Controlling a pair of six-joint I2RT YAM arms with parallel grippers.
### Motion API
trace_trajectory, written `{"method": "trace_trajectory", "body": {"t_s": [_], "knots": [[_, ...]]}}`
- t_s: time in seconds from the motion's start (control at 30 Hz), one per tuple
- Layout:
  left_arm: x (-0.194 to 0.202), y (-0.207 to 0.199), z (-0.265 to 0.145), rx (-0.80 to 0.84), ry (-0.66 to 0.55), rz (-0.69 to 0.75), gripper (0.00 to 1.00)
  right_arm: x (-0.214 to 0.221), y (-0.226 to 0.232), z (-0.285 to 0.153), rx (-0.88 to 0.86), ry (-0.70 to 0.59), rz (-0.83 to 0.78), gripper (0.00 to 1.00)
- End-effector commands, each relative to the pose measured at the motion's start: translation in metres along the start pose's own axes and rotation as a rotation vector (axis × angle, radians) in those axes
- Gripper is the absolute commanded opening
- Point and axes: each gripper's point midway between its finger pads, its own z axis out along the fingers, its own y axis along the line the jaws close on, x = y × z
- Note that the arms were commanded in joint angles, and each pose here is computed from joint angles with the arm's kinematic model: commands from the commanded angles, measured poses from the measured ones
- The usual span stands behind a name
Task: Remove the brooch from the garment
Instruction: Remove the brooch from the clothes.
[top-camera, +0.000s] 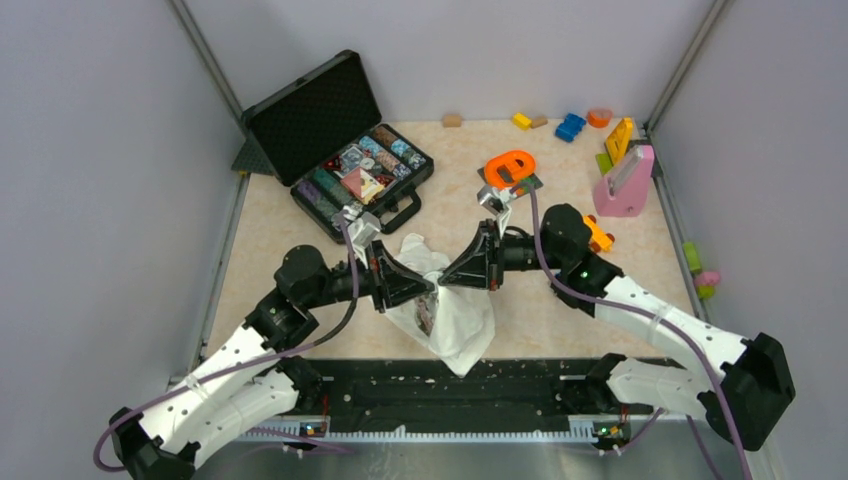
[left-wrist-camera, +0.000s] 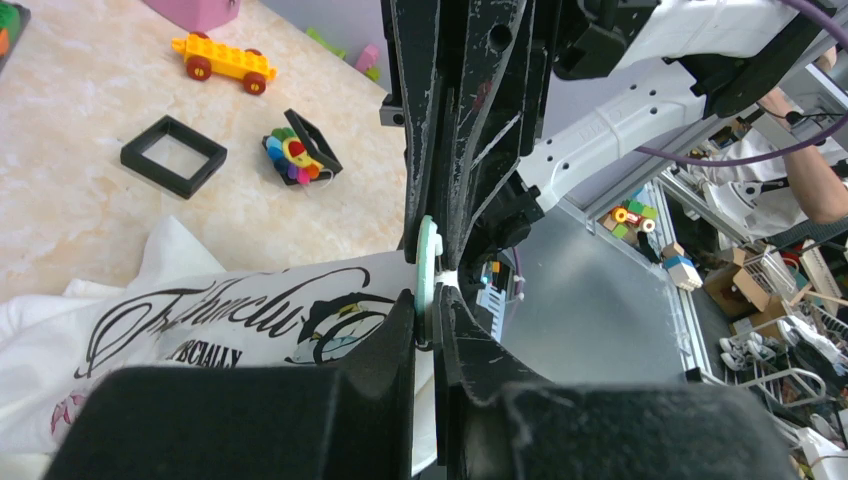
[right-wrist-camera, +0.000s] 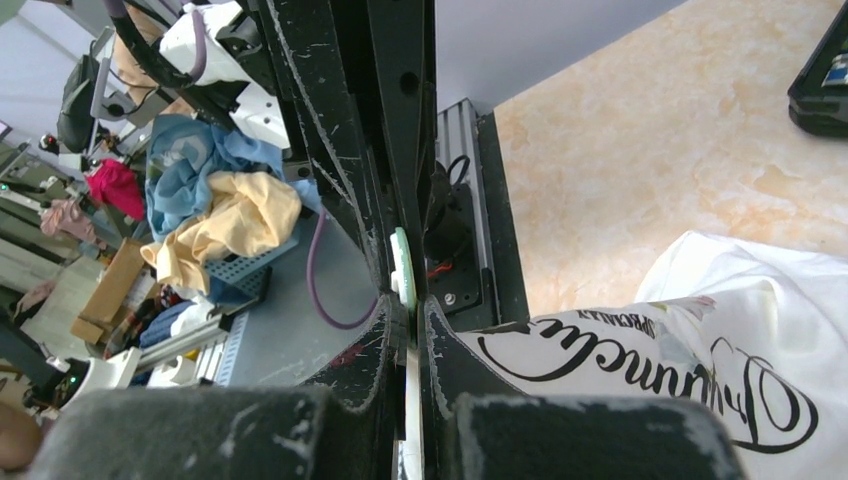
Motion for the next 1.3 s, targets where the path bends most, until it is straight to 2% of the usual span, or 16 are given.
{"method": "trace_trajectory", "body": {"t_s": [0.0, 0.17, 0.2, 0.27, 0.3, 0.33, 0.4, 0.43, 0.53, 0.93, 1.2, 1.27], "knots": [[-0.009, -0.019, -0.001, 0.073, 0.013, 0.062, 0.14, -0.023, 0.007, 0.001, 0.002, -0.014, -0.072, 0.0], [-0.006, -0.019, -0.003, 0.069, 0.041, 0.066, 0.17, -0.022, 0.007, 0.004, -0.009, 0.018, -0.067, 0.0], [-0.006, -0.018, -0.003, 0.066, 0.046, 0.068, 0.15, -0.021, 0.006, 0.004, -0.009, 0.023, -0.066, 0.0], [-0.006, -0.017, -0.003, 0.057, 0.048, 0.068, 0.0, -0.021, 0.005, 0.005, -0.009, 0.028, -0.067, 0.0], [-0.007, -0.015, -0.003, 0.048, 0.044, 0.065, 0.0, -0.021, 0.005, 0.005, -0.01, 0.029, -0.069, 0.0], [-0.007, -0.014, -0.002, 0.044, 0.042, 0.063, 0.0, -0.021, 0.005, 0.005, -0.014, 0.028, -0.072, 0.04], [-0.009, -0.011, -0.001, 0.027, 0.032, 0.065, 0.0, -0.021, 0.009, 0.005, -0.036, 0.011, -0.071, 0.27], [-0.009, -0.01, -0.002, 0.022, 0.026, 0.068, 0.0, -0.021, 0.011, 0.004, -0.05, -0.003, -0.076, 0.32], [-0.014, -0.011, -0.003, 0.027, -0.011, 0.089, 0.0, -0.023, 0.016, 0.001, -0.067, -0.041, -0.087, 0.36], [-0.021, -0.023, -0.006, 0.084, -0.074, 0.106, 0.0, -0.014, 0.019, 0.004, -0.082, -0.059, -0.121, 0.37], [-0.02, -0.022, -0.005, 0.088, -0.07, 0.105, 0.0, -0.014, 0.023, 0.011, -0.098, -0.049, -0.126, 0.32], [-0.02, -0.022, -0.005, 0.086, -0.071, 0.107, 0.0, -0.014, 0.022, 0.011, -0.09, -0.047, -0.125, 0.25]]}}
